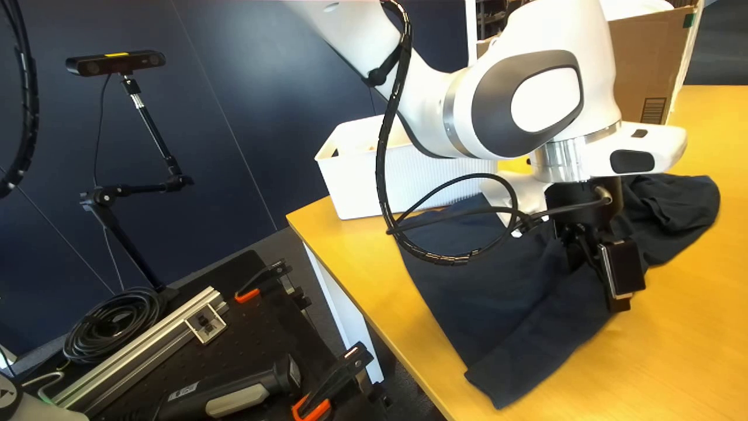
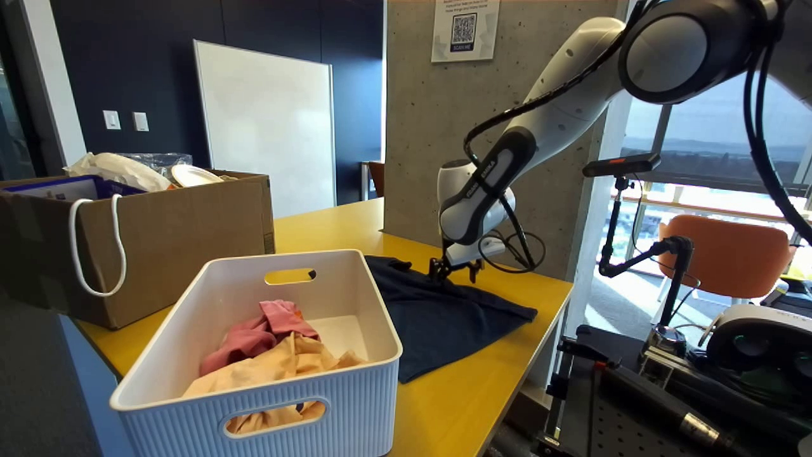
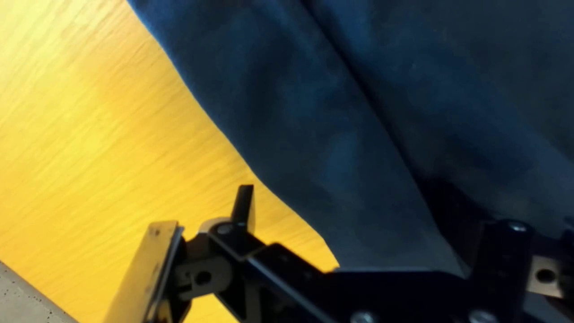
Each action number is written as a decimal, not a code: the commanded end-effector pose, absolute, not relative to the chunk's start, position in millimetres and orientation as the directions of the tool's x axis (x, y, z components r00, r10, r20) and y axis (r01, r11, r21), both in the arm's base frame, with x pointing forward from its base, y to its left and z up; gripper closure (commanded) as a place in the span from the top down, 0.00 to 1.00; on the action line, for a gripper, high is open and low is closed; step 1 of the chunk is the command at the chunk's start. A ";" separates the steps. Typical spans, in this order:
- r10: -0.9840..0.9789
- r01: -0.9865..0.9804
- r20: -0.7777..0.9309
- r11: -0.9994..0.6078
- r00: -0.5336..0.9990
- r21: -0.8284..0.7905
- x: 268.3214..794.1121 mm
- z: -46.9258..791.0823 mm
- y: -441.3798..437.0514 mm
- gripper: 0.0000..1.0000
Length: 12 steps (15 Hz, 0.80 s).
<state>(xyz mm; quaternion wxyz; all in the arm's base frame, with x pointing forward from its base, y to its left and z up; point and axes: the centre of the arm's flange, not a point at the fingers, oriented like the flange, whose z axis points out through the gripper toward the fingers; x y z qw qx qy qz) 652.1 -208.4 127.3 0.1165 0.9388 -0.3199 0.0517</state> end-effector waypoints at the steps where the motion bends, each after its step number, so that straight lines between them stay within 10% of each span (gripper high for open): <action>1: -0.594 -0.620 0.183 -0.762 0.784 0.185 649.4 129.5 -210.4 1.00; 2: -0.594 -0.622 0.188 -0.761 0.782 0.184 648.4 131.9 -210.8 0.75; 12: -0.580 -0.619 0.222 -0.758 0.784 0.207 638.3 160.2 -211.6 0.05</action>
